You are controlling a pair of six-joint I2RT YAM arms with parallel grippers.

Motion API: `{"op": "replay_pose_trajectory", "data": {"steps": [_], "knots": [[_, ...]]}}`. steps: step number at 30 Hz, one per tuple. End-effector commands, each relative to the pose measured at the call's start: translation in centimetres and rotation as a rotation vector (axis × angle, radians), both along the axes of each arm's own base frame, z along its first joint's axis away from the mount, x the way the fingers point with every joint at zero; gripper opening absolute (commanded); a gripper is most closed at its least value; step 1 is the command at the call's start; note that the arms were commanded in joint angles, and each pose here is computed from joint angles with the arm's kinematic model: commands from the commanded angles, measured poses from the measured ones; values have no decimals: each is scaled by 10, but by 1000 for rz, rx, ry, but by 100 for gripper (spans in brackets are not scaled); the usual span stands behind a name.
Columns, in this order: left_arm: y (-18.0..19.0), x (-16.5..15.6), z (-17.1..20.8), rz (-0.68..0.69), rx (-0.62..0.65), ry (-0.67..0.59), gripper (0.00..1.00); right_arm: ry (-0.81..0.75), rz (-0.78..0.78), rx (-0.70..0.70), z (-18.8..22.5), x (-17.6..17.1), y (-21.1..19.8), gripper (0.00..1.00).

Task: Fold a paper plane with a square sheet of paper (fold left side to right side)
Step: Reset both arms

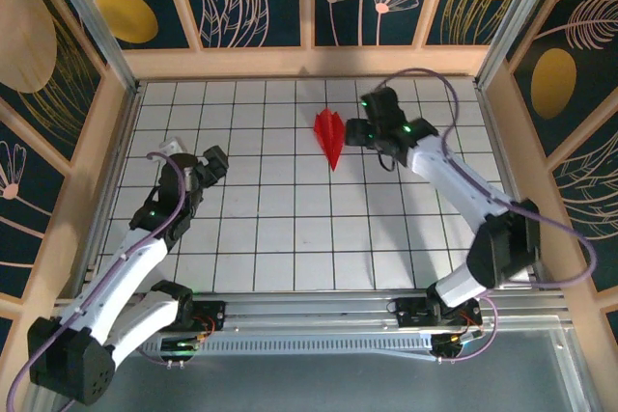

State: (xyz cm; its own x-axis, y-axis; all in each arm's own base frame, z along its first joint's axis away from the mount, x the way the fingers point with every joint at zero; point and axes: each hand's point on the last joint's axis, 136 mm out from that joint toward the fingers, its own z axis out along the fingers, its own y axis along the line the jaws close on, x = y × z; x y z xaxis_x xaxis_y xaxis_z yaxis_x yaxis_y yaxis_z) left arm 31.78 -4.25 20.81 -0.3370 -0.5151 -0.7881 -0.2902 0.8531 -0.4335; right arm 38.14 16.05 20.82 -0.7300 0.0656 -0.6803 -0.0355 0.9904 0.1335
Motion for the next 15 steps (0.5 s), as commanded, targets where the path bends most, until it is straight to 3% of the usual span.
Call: {"op": "replay_pose_trajectory", "data": {"steps": [1, 6, 11, 15], "knots": [[29, -2, 29, 121, 99, -118, 99, -122, -75, -35, 5, 4, -43, 85], [46, -10, 42, 176, 206, -190, 99, -240, -172, -40, -9, -11, -103, 98], [63, -17, 38, 242, 360, -257, 99, -348, -263, 45, -33, -19, -157, 99], [74, -19, 29, 286, 481, -238, 99, -471, -298, 24, -43, -24, -182, 99]]}}
